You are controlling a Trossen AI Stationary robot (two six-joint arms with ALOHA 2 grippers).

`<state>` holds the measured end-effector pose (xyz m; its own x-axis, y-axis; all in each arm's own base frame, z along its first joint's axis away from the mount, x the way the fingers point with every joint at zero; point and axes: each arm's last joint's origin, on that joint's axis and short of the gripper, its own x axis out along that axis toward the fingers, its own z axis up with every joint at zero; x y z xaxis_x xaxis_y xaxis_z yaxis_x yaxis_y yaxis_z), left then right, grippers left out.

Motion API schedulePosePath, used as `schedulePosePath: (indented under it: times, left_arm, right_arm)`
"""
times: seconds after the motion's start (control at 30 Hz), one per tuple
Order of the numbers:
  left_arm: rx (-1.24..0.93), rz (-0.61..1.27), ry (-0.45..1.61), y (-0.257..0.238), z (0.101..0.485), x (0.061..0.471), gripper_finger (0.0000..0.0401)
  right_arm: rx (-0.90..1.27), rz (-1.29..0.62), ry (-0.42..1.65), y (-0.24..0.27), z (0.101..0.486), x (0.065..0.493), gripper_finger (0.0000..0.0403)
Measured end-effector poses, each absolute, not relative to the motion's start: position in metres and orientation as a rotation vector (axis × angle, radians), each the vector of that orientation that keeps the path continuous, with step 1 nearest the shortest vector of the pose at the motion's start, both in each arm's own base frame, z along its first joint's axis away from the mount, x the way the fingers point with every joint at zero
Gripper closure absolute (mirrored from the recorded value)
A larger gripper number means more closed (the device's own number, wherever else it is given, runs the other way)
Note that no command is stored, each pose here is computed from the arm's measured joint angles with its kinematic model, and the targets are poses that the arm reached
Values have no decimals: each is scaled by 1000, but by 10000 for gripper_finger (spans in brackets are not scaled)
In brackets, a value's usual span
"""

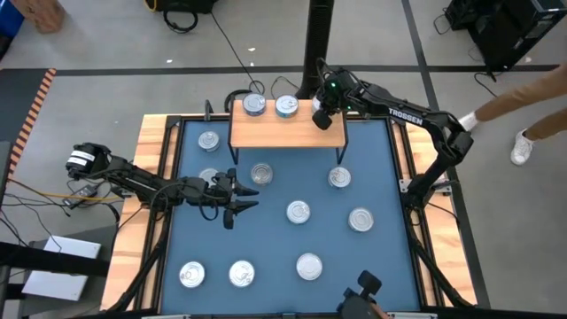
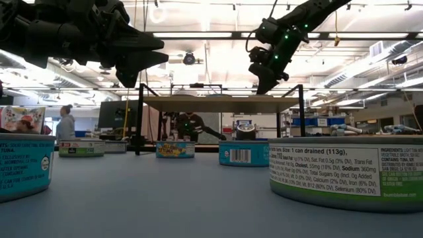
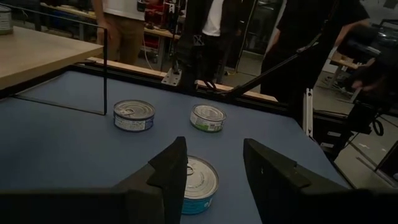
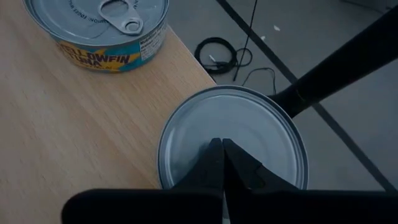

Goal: Stack canned seafood by type on shelf
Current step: Adjust the green tuna can on the shelf, then stack the green tuna can on top of the green tuna can on the shelf

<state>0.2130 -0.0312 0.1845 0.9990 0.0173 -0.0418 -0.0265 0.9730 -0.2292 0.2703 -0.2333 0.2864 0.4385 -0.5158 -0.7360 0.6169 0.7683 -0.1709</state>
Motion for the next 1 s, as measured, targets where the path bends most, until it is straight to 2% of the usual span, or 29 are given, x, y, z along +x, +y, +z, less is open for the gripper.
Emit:
schedulePosePath:
  times: [0.13,0.4,0.5,0.7,1.0]
  left_arm:
    - [-232,22,40,-31,184,213,240]
    - [-217,22,43,-31,184,213,240]
    - [-206,22,43,-31,184,213,240]
    - [-202,22,43,-31,184,213,240]
    - [-192,-12,47,-32,184,213,240]
  right_arm:
    - [114,-694,853,-229,296,272,388]
    - [21,-643,787,-198,339,279,381]
    - [-8,-580,774,-172,353,280,391]
    - [-16,-394,847,-109,356,289,397]
    - [19,-136,889,2,338,306,401]
